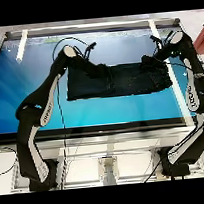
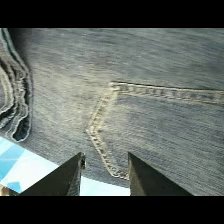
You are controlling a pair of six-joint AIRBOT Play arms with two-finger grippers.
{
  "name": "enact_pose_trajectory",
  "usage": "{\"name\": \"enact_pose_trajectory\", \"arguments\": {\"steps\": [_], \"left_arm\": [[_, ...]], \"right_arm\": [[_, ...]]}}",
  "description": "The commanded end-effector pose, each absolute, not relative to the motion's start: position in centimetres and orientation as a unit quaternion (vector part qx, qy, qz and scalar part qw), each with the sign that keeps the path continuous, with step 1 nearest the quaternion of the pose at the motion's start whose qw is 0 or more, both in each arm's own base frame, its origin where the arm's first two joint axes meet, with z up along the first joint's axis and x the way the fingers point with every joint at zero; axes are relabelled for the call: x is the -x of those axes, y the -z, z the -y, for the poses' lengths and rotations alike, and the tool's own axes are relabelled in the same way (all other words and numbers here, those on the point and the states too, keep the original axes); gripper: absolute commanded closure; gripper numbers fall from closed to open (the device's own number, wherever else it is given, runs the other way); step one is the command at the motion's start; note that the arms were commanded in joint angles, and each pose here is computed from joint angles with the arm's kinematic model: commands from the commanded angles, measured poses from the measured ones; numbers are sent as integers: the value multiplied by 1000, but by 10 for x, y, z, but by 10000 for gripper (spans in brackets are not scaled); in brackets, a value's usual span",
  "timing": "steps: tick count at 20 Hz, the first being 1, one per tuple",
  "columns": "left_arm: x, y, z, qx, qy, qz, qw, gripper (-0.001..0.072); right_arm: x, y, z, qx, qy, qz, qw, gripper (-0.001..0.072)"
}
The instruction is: Fold the clothes and pants, and hang the long-sleeved shirts on hangers.
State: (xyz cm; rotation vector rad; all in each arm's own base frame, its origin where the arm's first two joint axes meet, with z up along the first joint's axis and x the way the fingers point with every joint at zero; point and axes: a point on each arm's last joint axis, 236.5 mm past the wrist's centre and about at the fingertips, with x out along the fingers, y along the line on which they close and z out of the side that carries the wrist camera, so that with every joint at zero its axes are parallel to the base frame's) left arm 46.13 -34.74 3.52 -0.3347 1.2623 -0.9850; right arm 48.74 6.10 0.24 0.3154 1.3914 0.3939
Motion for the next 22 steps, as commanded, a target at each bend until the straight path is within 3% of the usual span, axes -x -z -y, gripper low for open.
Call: {"name": "enact_pose_trajectory", "arguments": {"steps": [1, 2, 3, 6, 11, 12, 17, 22], "left_arm": [[-482, -52, 304, 214, 430, -561, 675, 149], [-486, -40, 275, 210, 400, -584, 674, 209], [-488, -27, 244, 209, 362, -610, 673, 216], [-492, -1, 167, 231, 277, -651, 668, 207], [-504, 18, 81, 255, 181, -658, 685, 201], [-503, 26, 64, 247, 153, -666, 688, 146], [-503, 54, 66, 242, 145, -681, 676, 64], [-509, 84, 111, 252, 186, -681, 662, 63]], "right_arm": [[-485, -3, -76, -122, -200, -634, 737, 394], [-484, -3, -76, -119, -201, -635, 736, 394], [-482, -1, -73, -116, -199, -639, 734, 394], [-466, 6, -53, -78, -196, -666, 716, 394], [-465, 7, -29, -91, -177, -668, 717, 394], [-465, 7, -26, -93, -175, -667, 718, 394], [-470, 6, -23, -95, -171, -661, 725, 394], [-470, 6, -23, -95, -171, -661, 724, 395]]}}
